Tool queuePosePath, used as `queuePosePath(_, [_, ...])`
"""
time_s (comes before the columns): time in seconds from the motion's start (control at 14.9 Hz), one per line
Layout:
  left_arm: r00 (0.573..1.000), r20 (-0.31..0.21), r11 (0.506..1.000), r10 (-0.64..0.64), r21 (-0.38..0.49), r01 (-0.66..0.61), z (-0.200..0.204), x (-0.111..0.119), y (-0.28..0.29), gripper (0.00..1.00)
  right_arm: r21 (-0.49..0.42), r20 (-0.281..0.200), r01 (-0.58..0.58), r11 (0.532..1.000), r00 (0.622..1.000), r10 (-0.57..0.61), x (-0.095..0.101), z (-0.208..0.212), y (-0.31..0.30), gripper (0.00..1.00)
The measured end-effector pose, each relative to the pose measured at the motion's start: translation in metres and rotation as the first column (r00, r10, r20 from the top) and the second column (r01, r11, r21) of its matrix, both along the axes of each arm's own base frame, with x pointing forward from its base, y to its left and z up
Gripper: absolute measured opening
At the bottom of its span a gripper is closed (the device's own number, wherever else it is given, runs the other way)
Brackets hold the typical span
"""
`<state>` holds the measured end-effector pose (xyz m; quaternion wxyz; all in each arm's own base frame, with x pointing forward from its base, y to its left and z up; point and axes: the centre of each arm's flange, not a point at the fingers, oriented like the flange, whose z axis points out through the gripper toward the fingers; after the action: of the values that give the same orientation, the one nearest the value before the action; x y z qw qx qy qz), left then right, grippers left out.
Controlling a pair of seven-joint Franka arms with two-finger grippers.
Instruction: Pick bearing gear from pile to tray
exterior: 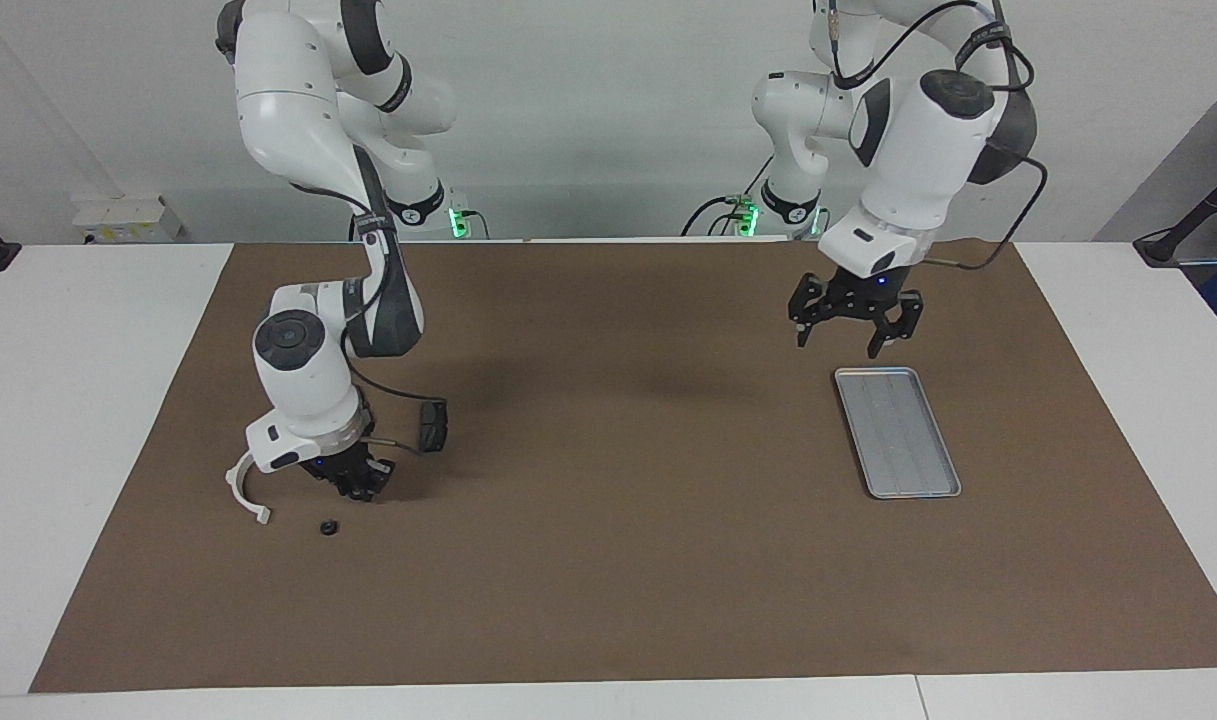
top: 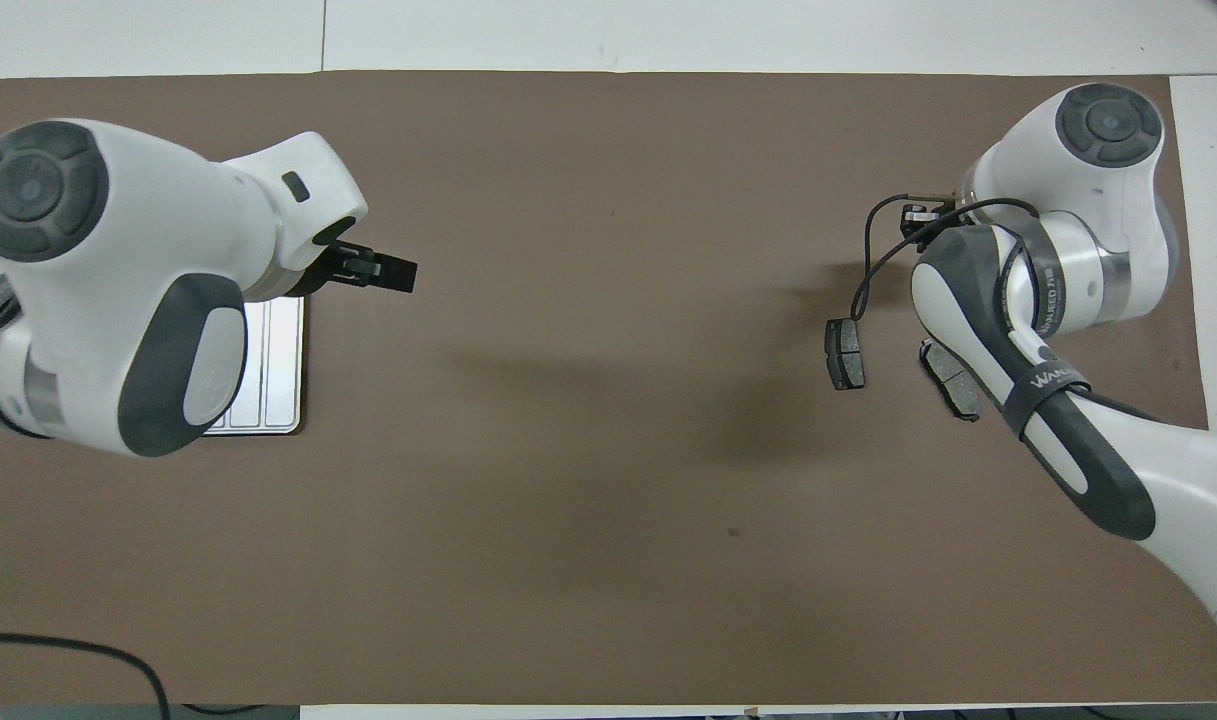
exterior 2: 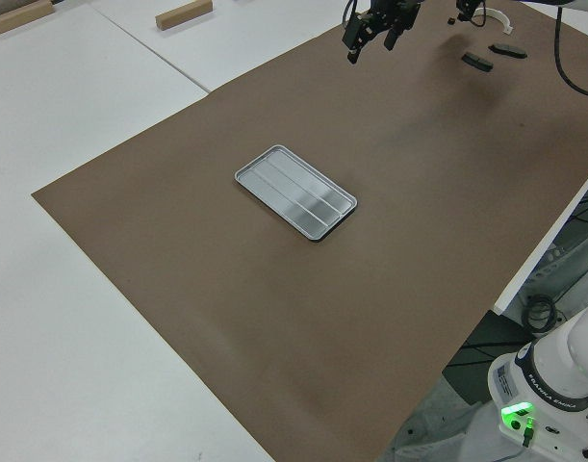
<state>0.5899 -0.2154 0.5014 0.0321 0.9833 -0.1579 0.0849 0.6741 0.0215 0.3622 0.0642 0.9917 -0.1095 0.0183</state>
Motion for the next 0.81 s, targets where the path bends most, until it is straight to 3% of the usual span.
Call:
queuePosePath(0.2, [0.999, -0.032, 1.0, -0.023, 0.007, 0.023, -0.034, 0.025, -0.029, 1.0, -0.016, -0.025, -0.01, 1.0, 1.0, 0.009, -0.011, 0.048, 0.01, 0.36])
queuePosePath(0.47, [0.994, -0.102, 0.999, -0.047, 0.018, 0.049, -0.091, 0.029, -0.08, 1.0, 0.0, -0.022, -0.021, 1.0, 1.0, 0.021, -0.036, 0.099, 0.073, 0.36])
queuePosePath(0.6, [0.99, -0.137, 0.999, -0.04, 0.03, 0.045, -0.093, 0.019, -0.095, 1.0, 0.006, -0.011, 0.012, 1.0, 1.0, -0.012, -0.049, 0.113, 0.112, 0.36])
queuePosePath(0.81, [0.988, -0.155, 0.999, -0.017, 0.041, 0.024, -0.061, 0.007, -0.083, 1.0, 0.01, 0.004, 0.07, 0.997, 0.998, -0.07, -0.064, 0.117, 0.163, 0.36])
